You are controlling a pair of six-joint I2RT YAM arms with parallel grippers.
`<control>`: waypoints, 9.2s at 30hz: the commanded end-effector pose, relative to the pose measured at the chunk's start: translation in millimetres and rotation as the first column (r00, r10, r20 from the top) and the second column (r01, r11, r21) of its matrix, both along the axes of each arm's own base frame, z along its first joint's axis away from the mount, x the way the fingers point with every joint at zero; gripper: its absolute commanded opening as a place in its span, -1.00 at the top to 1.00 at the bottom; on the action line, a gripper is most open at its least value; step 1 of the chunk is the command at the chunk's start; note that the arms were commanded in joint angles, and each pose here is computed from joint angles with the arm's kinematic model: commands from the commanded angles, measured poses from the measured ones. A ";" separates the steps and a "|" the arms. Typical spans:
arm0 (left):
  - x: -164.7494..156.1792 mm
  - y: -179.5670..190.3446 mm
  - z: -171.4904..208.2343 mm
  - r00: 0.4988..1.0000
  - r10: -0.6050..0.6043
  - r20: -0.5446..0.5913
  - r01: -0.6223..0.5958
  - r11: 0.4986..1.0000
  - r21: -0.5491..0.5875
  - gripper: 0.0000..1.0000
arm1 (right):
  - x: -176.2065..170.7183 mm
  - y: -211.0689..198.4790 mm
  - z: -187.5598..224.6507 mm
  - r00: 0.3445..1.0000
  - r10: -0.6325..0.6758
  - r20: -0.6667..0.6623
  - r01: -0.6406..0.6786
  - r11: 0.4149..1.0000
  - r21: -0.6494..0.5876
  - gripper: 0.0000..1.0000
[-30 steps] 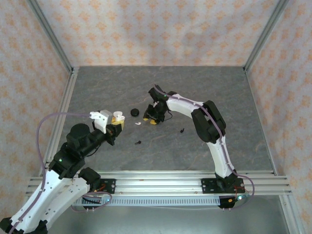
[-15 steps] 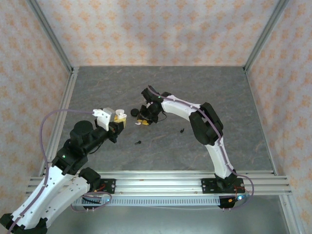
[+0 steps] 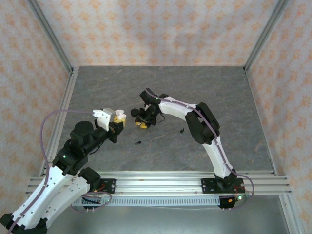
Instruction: Insert wireless bluetooth earbuds into charging case
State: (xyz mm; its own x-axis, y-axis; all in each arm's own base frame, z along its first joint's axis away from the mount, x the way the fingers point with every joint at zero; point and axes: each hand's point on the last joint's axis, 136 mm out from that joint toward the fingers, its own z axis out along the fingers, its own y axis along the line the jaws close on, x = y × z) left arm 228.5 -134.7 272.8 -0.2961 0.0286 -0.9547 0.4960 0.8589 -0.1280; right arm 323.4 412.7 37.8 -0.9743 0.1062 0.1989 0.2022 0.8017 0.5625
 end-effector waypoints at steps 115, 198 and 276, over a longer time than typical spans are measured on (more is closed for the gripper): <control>-5.5 0.8 -6.7 1.000 -0.008 0.017 0.009 0.999 -0.046 1.00 | -4.4 -90.8 0.0 0.944 0.331 0.005 -0.277 0.798 -0.535 0.64; 2.4 -82.1 159.3 0.924 -0.338 0.176 0.380 0.855 -0.353 1.00 | -96.7 -76.8 435.6 -0.029 0.048 0.998 -0.502 0.863 -0.056 0.74; 17.4 -79.6 149.3 0.948 -0.271 0.164 0.313 0.885 -0.344 1.00 | -101.6 -57.5 398.1 0.181 0.127 0.975 -0.530 0.848 -0.012 0.23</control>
State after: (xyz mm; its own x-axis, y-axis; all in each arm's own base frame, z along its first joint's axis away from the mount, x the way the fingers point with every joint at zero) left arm 246.5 -218.0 398.4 -0.3045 -0.2173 -0.9274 0.7269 0.5761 -0.3737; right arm 230.2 352.6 428.2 -0.3678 -0.1442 -0.9187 -0.8558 0.4389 0.2738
